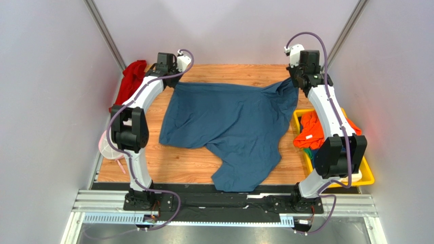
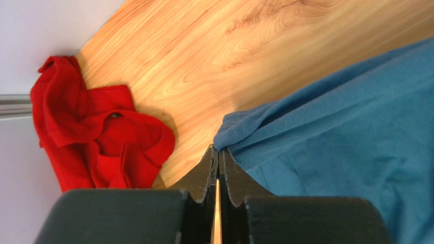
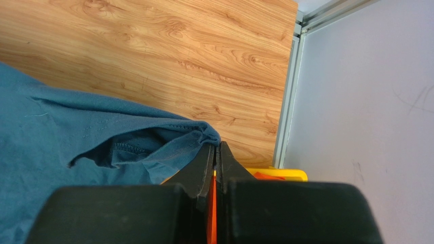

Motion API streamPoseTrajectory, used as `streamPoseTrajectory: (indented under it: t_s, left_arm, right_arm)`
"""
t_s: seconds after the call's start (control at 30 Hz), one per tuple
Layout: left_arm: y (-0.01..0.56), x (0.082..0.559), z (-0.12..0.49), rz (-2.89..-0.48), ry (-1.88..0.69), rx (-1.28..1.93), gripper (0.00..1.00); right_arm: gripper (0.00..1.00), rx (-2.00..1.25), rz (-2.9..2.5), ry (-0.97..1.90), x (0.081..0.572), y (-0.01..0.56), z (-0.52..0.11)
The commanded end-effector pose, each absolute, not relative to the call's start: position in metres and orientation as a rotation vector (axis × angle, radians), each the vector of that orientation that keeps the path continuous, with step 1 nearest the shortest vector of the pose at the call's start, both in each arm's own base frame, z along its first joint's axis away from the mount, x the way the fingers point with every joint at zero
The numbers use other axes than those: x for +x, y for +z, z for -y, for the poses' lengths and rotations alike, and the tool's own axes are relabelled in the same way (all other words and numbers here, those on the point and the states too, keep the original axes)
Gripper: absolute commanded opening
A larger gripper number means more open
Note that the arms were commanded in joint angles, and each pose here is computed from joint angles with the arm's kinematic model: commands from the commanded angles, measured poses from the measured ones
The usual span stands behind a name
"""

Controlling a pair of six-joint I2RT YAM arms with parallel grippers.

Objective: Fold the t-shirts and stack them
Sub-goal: Flatten out the tshirt

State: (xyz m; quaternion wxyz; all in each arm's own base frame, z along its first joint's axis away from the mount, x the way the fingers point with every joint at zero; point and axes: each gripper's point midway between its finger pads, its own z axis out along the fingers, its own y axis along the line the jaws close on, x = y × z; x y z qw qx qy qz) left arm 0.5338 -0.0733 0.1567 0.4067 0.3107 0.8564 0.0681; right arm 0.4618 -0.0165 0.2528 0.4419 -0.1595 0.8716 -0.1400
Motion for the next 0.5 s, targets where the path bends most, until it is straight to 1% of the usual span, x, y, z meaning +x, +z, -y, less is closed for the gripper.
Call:
streamPoseTrajectory:
  t_s: [0.0, 0.03, 0.1, 0.17, 0.27, 0.3, 0.33, 0.43, 0.47]
  left_arm:
    - [0.161, 0.552, 0.080, -2.117, 0.230, 0.835, 0.08]
    - [0.161, 0.553, 0.081, -2.114, 0.235, 0.835, 0.13]
    - [0.159, 0.559, 0.083, -2.111, 0.239, 0.830, 0.19]
    - [0.163, 0.565, 0.085, -2.099, 0.242, 0.820, 0.22]
    - [0.164, 0.576, 0.086, -2.091, 0.256, 0.798, 0.35]
    - [0.165, 0.579, 0.087, -2.091, 0.261, 0.790, 0.44]
    - [0.167, 0.581, 0.087, -2.088, 0.262, 0.772, 0.49]
    - [0.172, 0.584, 0.087, -2.083, 0.257, 0.733, 0.58]
    - [0.174, 0.583, 0.088, -2.075, 0.251, 0.730, 0.60]
  right_arm:
    - [0.00, -0.426, -2.105, -0.358, 0.479, 0.255, 0.009]
    - [0.00, -0.435, -2.112, -0.354, 0.479, 0.251, 0.006]
    - [0.00, -0.436, -2.115, -0.354, 0.480, 0.250, 0.006]
    - [0.00, -0.441, -2.120, -0.355, 0.480, 0.247, 0.005]
    - [0.00, -0.444, -2.120, -0.355, 0.479, 0.247, 0.005]
    - [0.00, -0.443, -2.125, -0.357, 0.479, 0.245, 0.006]
    - [0.00, -0.444, -2.120, -0.359, 0.478, 0.247, 0.005]
    - [0.00, -0.446, -2.125, -0.370, 0.477, 0.245, 0.007]
    - [0.00, -0.450, -2.126, -0.372, 0.477, 0.245, 0.007]
